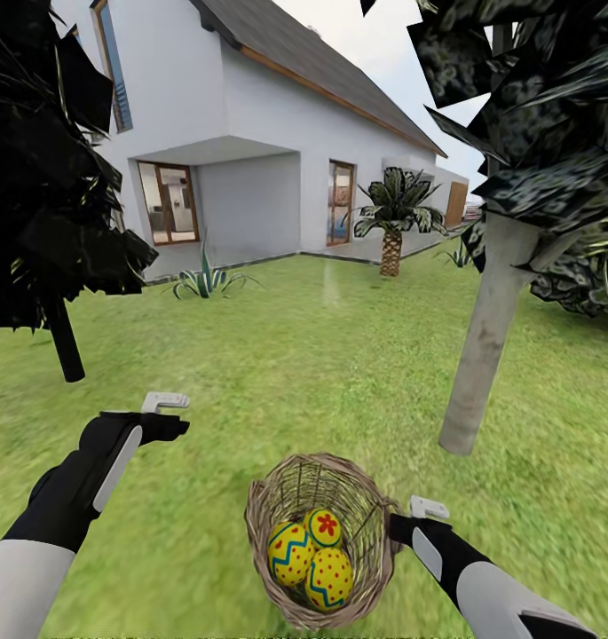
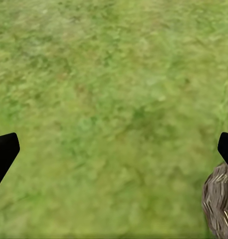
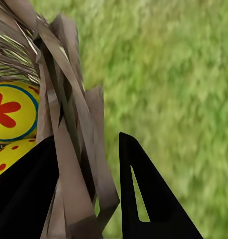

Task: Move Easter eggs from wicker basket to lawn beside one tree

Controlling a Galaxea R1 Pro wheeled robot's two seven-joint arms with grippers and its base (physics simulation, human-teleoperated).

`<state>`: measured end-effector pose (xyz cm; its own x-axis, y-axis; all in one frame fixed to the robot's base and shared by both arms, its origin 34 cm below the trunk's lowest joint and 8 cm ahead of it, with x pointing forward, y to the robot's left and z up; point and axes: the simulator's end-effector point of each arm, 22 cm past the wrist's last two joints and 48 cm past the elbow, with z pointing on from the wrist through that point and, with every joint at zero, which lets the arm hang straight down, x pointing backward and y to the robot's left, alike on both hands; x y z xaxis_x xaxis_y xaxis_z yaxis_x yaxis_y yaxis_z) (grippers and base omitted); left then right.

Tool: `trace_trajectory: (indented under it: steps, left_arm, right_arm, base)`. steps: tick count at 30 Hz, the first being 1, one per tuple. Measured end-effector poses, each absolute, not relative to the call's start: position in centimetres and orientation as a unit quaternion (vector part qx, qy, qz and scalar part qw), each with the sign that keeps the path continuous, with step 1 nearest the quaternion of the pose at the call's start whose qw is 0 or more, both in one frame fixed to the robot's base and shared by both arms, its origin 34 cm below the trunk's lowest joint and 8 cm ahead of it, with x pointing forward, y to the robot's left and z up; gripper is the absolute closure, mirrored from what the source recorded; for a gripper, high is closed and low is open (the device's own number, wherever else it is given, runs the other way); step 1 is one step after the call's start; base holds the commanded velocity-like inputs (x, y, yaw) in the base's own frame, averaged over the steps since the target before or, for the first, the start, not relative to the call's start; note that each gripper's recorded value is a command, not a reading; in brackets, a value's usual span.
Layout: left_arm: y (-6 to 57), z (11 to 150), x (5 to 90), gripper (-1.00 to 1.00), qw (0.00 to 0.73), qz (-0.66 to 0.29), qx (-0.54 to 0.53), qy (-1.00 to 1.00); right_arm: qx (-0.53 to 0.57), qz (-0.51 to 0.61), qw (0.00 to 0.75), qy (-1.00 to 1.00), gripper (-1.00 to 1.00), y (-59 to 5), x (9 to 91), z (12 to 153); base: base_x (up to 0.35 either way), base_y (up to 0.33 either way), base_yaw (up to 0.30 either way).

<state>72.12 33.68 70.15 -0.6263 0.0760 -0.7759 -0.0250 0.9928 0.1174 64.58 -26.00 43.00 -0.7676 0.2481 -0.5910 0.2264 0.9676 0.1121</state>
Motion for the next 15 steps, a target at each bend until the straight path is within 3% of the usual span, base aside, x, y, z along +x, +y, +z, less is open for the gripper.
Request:
trace_trajectory:
  steps: [15]
  left_arm:
    - [33.7, 66.9, 71.4, -1.0, 0.432, 0.058, 0.014, 0.9]
  right_arm:
    - [0.126, 0.017, 0.317, 0.94, 1.0, -26.0, 63.8, 39.7]
  base:
    - [0.0, 0.0, 0.0]
